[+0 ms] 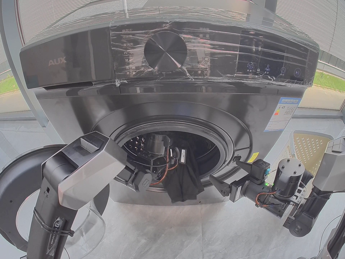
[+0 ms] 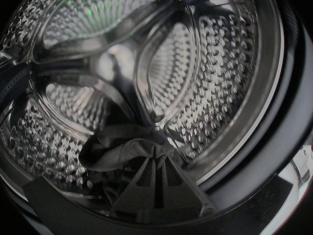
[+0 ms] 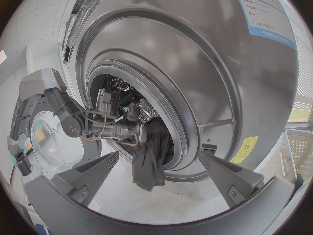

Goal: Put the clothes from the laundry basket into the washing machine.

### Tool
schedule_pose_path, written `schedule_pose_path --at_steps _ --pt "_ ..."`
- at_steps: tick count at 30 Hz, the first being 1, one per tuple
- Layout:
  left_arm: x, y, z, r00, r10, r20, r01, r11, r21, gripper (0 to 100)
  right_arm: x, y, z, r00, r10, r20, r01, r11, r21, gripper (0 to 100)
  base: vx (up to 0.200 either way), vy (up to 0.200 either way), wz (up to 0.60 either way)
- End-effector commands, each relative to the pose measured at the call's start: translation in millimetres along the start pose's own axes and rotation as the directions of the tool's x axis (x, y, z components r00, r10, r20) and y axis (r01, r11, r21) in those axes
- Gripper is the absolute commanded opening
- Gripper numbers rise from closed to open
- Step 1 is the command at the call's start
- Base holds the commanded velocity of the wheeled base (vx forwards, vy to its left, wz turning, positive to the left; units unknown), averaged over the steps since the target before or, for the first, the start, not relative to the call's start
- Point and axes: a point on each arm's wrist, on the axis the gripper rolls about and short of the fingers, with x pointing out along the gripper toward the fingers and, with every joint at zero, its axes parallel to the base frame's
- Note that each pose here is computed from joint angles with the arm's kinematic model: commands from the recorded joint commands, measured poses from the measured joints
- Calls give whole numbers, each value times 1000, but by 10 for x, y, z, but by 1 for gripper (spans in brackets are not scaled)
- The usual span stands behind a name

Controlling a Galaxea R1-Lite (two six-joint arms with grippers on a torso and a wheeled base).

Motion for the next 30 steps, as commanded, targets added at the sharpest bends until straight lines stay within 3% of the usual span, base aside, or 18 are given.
schedule_pose_path --at_steps 1,8,9,15,19,23,30 --pt "191 136 40 993 59 102 -57 998 -27 0 9 7 7 1000 2 5 -2 1000 0 100 0 0 0" --pt "238 166 35 989 64 132 -61 998 -29 0 13 -2 10 1000 -1 6 1 1000 1 100 0 0 0" --pt "233 158 36 989 63 134 -59 998 -29 100 14 -2 6 1000 -1 5 1 1000 0 100 0 0 0" --pt "168 91 39 992 50 119 -47 998 -31 100 12 -2 3 1000 -1 3 1 1000 0 100 0 0 0" --pt "-100 -153 89 998 1 57 2 999 -47 100 12 -2 3 1000 -1 3 1 1000 0 100 0 0 0" --pt "-245 -334 -20 999 -44 -25 43 998 -34 100 12 2 3 1000 0 3 0 1000 0 100 0 0 0" --pt "-227 -340 -252 995 -45 -89 44 999 -14 100 12 -6 4 1000 -3 3 3 1000 1 100 0 0 0"
